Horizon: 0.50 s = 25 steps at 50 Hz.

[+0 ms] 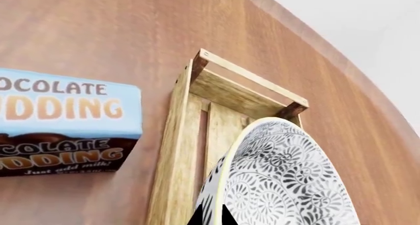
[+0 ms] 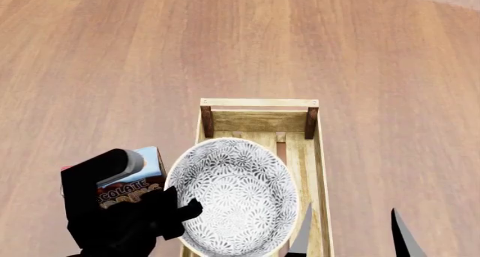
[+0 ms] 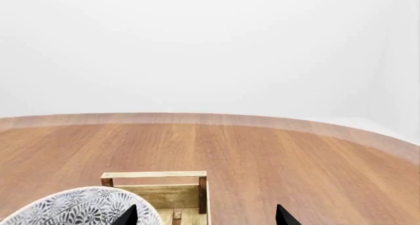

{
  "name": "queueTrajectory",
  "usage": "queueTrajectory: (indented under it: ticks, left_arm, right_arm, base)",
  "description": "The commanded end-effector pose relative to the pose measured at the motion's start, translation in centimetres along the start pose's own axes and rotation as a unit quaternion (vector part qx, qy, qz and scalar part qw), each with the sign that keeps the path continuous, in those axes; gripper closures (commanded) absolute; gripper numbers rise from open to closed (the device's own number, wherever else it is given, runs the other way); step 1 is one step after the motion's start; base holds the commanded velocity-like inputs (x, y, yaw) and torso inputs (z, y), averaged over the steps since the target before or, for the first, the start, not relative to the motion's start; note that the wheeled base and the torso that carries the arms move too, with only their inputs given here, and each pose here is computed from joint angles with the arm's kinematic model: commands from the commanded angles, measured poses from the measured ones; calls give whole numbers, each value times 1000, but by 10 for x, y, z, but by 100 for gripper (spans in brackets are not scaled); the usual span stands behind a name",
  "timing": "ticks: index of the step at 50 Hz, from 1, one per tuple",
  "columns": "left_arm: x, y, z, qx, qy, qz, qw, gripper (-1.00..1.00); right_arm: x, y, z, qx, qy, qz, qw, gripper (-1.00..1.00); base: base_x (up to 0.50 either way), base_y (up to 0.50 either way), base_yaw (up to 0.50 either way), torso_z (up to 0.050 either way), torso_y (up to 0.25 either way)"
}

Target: Pick up the bowl on the left and put it in the tray.

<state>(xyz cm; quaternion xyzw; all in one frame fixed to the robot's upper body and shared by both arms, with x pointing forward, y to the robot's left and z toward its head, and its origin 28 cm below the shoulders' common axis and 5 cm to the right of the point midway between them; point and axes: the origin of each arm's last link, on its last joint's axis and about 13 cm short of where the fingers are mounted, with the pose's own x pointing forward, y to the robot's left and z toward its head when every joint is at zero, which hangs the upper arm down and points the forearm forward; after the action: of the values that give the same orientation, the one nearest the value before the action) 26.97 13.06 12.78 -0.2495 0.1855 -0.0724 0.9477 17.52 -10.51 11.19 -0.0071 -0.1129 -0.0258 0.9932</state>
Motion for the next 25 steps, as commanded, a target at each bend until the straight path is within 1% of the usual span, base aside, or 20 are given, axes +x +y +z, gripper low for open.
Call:
queueTrajectory:
  ticks: [1, 10, 25]
  left_arm:
    - [2, -11, -1, -25, 6, -49, 998, 100]
    - [5, -17, -4, -26, 13, -57, 998, 100]
    - [12, -19, -11, -28, 20, -62, 997, 100]
  right_arm:
    - [1, -2, 1, 1, -10, -1, 1000, -100]
    - [1, -2, 1, 2, -10, -2, 1000, -100]
    - [1, -3, 0, 2, -10, -2, 1000, -100]
  base:
    - [0, 0, 0, 0, 0]
    - [0, 0, 0, 0, 0]
    - [0, 0, 0, 0, 1]
